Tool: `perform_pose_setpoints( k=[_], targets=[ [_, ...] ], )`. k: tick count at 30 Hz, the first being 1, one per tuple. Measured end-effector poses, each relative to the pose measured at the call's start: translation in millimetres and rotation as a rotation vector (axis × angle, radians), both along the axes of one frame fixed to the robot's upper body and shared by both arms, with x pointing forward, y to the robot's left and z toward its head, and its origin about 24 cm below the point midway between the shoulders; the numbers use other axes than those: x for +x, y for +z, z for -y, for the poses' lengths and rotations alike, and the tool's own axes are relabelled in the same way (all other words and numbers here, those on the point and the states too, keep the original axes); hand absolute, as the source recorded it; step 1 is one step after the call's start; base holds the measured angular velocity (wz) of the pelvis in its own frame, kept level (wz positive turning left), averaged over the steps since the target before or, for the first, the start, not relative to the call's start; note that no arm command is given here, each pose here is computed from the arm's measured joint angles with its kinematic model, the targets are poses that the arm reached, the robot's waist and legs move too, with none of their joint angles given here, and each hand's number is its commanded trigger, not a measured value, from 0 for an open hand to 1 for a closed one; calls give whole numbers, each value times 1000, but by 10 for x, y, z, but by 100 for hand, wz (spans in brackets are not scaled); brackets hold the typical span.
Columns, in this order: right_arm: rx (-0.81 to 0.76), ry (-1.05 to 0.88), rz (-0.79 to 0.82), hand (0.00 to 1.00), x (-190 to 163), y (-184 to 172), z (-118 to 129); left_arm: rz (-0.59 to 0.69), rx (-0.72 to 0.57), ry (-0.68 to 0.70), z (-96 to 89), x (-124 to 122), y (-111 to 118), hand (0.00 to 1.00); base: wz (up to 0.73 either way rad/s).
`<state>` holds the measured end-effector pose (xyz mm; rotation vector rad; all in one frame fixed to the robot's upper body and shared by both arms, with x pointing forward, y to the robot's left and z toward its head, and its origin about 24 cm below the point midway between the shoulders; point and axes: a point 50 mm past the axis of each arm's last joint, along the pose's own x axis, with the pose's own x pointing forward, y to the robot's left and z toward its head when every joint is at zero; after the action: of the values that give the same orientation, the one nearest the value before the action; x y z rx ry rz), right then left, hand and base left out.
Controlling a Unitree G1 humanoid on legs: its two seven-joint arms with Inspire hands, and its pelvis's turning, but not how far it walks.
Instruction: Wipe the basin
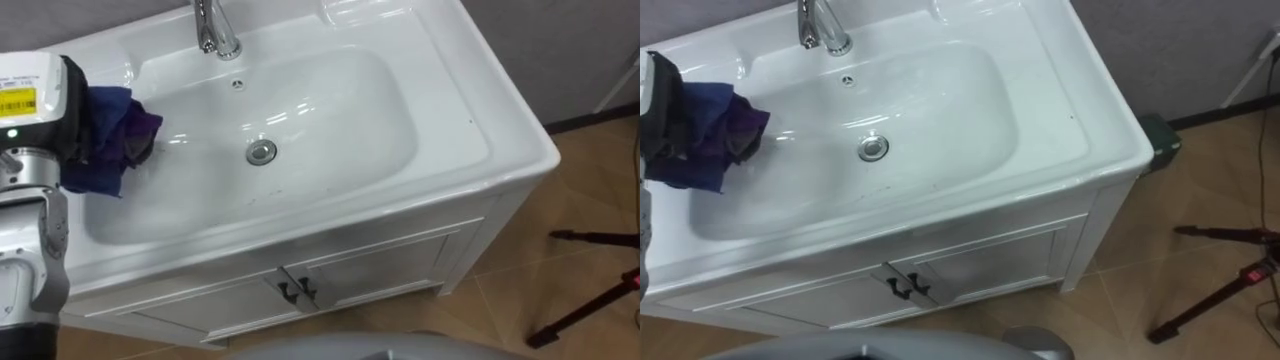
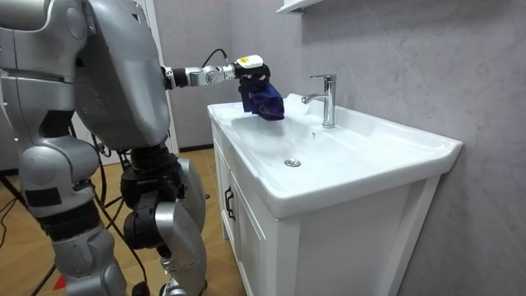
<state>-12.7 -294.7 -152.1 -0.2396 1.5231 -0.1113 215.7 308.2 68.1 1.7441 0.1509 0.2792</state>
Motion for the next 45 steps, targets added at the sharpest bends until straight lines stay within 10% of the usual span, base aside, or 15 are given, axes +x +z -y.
perform_pose_setpoints(
  k=[20, 41, 44, 45],
  targets=[
    [-4, -18, -33, 0, -98, 15, 25, 108, 76, 32, -100, -67, 117, 100, 5],
    [4, -6, -31, 0, -93, 22, 34, -81, 74, 156, -321, -403, -300, 100, 2],
    [-1, -8, -28, 0, -90, 23, 38, -86, 78, 172, -338, -423, -311, 0, 0],
    [-5, -15, -24, 0, -89, 25, 44, -86, 79, 177, -343, -426, -310, 0, 0]
  ],
)
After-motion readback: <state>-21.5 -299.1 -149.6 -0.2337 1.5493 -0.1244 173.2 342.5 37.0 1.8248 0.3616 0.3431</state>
